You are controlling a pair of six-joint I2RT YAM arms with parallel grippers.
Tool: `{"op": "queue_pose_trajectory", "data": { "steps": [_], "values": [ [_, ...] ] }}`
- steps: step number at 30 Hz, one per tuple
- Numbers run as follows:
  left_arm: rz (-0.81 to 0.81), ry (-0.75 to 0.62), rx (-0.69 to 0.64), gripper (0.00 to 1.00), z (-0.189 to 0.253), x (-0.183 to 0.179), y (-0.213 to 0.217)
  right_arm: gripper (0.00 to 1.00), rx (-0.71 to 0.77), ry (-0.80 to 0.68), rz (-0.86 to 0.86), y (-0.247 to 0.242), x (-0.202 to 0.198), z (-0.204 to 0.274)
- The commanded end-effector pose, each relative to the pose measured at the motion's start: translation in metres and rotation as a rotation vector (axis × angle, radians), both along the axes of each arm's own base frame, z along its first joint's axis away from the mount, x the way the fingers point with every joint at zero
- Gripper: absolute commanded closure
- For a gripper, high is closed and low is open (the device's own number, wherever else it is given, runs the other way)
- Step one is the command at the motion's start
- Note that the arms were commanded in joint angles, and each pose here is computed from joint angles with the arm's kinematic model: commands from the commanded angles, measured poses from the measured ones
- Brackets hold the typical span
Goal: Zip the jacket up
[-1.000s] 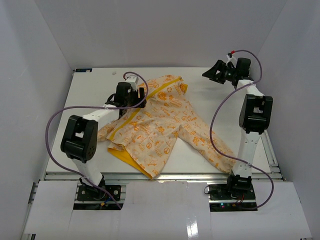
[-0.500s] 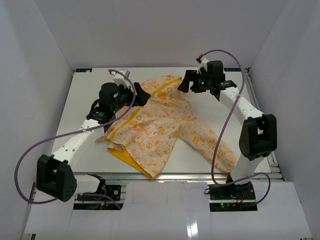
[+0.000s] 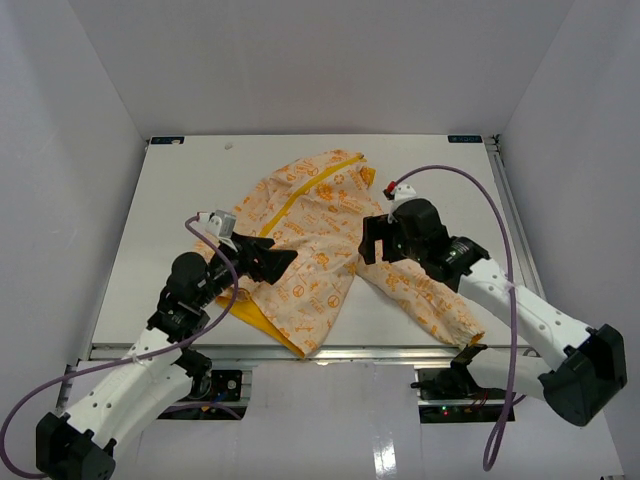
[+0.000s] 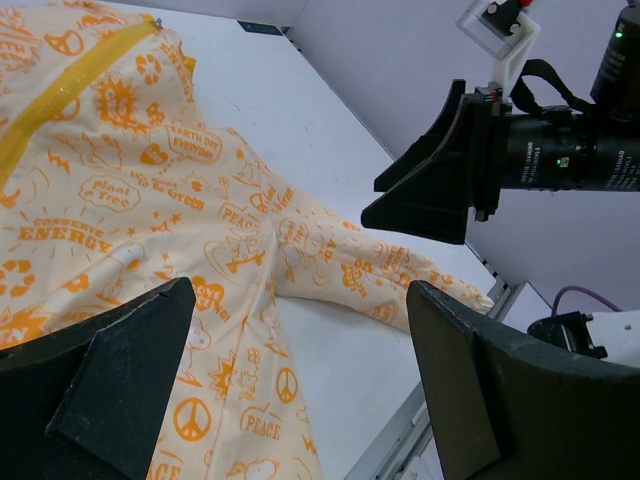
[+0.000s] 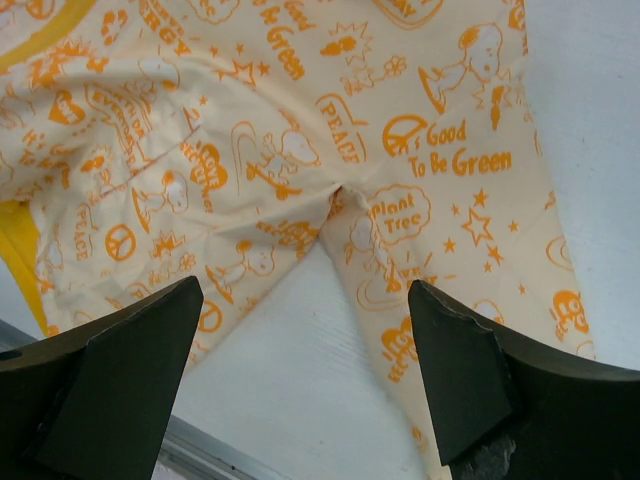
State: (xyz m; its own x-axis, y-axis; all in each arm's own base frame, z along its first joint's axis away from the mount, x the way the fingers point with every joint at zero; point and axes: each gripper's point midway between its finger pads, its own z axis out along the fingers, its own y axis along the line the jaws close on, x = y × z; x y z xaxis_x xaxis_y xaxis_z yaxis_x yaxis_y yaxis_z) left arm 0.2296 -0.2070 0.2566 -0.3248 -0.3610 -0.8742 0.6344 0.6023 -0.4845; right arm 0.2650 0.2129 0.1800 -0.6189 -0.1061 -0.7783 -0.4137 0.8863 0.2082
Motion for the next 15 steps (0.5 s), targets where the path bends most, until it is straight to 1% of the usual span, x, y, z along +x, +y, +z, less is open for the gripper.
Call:
{"op": "queue_pose_trajectory", "data": {
  "steps": [1, 3, 6, 11, 15],
  "values": [
    [0.030, -0.041, -0.008, 0.02, -0.011, -0.009, 0.005, 0.10, 0.074, -0.135, -0.004, -0.010, -0.018, 0.028],
    [-0.006, -0.055, -0.011, 0.02, -0.013, -0.016, 0.001, 0.10, 0.108, -0.160, 0.020, -0.010, -0.026, 0.032],
    [-0.077, -0.095, -0.031, 0.02, -0.003, -0.031, -0.006, 0.10, 0.143, -0.187, 0.036, -0.012, -0.033, 0.035],
    [-0.044, -0.129, -0.041, 0.02, 0.001, -0.034, -0.001, 0.10, 0.175, -0.233, 0.015, -0.019, -0.035, 0.040],
    [-0.047, -0.111, -0.023, 0.02, -0.003, -0.033, -0.004, 0.09, 0.174, -0.228, 0.006, -0.021, -0.036, 0.037]
  ]
}}
